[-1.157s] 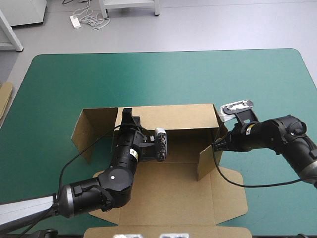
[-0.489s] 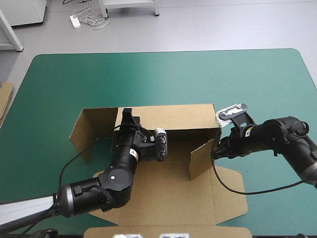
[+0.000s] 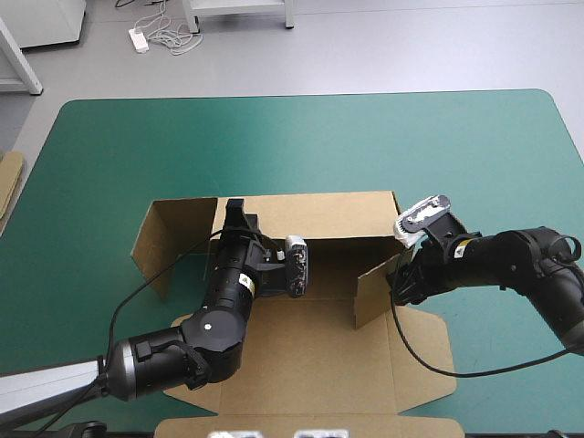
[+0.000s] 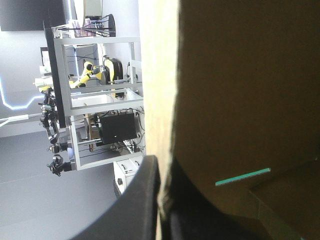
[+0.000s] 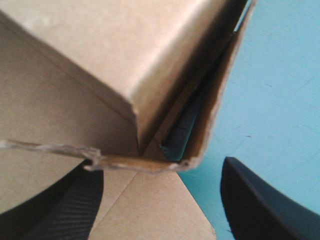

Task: Fold the box

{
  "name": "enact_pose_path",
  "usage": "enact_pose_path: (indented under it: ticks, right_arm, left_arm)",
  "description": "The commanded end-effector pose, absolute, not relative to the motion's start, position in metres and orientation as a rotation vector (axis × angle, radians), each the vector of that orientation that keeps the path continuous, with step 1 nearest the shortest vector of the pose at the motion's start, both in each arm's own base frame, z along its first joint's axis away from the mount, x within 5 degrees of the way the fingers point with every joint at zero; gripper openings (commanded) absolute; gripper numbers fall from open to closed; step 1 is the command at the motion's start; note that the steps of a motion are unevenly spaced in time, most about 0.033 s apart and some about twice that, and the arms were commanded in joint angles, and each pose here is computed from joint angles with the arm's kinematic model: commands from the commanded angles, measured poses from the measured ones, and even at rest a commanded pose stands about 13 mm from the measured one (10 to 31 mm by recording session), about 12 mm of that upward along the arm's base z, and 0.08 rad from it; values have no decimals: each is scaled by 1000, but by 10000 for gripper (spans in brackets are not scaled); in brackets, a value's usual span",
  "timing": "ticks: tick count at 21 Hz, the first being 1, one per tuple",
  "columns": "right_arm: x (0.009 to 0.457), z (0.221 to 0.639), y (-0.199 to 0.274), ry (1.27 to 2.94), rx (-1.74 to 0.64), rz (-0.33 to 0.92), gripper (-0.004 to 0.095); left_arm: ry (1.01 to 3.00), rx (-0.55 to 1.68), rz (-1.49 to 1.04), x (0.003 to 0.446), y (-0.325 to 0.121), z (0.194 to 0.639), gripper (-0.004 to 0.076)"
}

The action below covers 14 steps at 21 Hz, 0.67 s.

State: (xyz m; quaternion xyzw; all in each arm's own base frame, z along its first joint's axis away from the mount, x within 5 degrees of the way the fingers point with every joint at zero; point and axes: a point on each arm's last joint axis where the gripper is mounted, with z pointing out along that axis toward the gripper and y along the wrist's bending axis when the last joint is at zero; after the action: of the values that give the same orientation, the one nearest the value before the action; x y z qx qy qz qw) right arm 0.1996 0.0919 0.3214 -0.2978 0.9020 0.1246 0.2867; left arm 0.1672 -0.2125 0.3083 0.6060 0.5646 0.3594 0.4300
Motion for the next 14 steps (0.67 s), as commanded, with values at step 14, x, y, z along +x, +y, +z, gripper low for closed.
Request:
enact_pose_path:
  ticks: [14]
  right_arm:
    - [205,341,96,2310,-536,462,679]
  left_arm:
    - [1355,1464,886,166,-213,325,-8]
